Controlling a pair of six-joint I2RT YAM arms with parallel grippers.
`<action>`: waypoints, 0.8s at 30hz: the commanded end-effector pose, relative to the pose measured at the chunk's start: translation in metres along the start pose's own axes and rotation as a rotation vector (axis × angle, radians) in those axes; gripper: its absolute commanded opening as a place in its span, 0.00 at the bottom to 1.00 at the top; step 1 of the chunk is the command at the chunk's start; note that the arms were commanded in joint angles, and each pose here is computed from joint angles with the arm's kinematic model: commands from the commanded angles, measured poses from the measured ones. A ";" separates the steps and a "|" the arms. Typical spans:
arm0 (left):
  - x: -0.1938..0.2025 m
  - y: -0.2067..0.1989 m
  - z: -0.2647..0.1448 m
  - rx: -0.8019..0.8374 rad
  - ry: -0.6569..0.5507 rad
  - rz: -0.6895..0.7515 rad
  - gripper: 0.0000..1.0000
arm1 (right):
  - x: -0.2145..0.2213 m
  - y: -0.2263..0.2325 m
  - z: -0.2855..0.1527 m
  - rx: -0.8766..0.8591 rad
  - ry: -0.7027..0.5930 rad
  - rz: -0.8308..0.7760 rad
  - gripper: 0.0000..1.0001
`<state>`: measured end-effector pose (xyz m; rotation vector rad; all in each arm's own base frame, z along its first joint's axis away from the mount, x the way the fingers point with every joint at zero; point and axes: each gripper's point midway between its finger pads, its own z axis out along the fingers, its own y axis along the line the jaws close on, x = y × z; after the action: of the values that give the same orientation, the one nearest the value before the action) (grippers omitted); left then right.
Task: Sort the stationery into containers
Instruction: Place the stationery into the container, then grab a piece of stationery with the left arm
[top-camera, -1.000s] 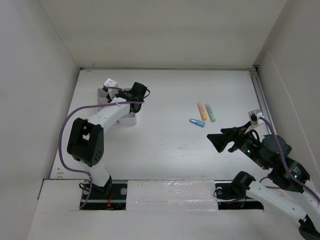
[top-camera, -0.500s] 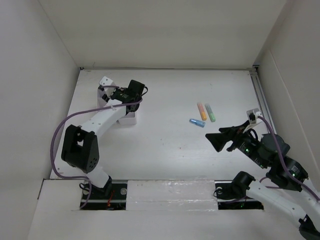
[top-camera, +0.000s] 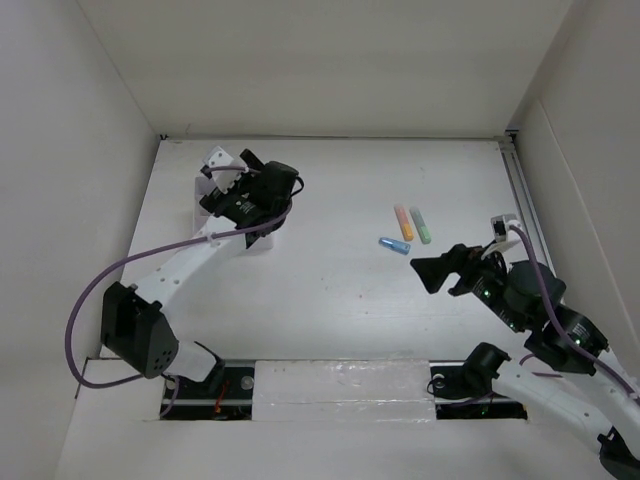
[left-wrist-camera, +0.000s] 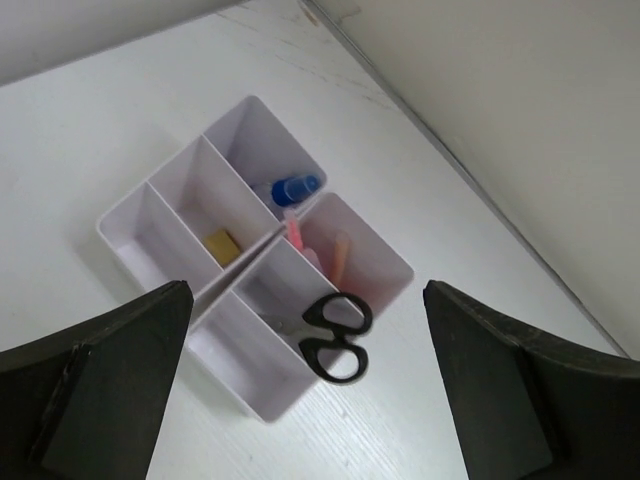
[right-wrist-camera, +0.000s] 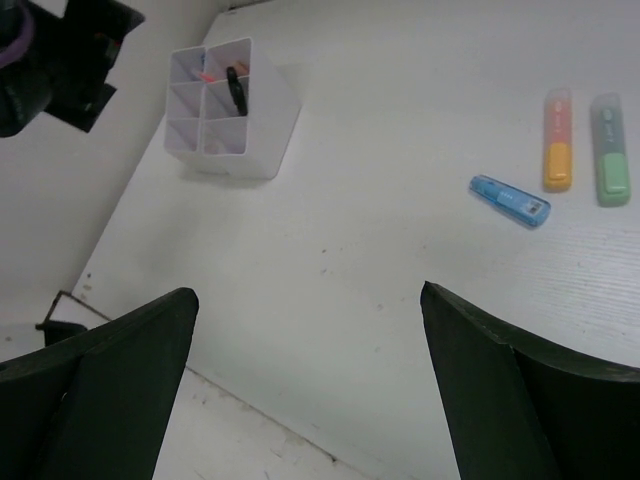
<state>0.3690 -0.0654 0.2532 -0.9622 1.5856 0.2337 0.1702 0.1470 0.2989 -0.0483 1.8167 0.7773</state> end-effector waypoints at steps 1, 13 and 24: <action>-0.026 -0.024 -0.018 0.123 0.038 -0.030 1.00 | -0.025 -0.015 -0.003 0.127 -0.090 0.068 0.99; 0.085 -0.138 -0.165 0.688 0.451 0.216 1.00 | -0.064 -0.073 -0.037 0.483 -0.310 0.238 0.99; 0.213 -0.162 -0.220 0.684 0.771 0.344 1.00 | -0.082 -0.077 -0.085 0.443 -0.389 0.320 0.99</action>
<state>0.3267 -0.4078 0.1488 -0.0195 2.3169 -0.3840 0.1680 0.0264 0.3447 0.6208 1.6116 0.5521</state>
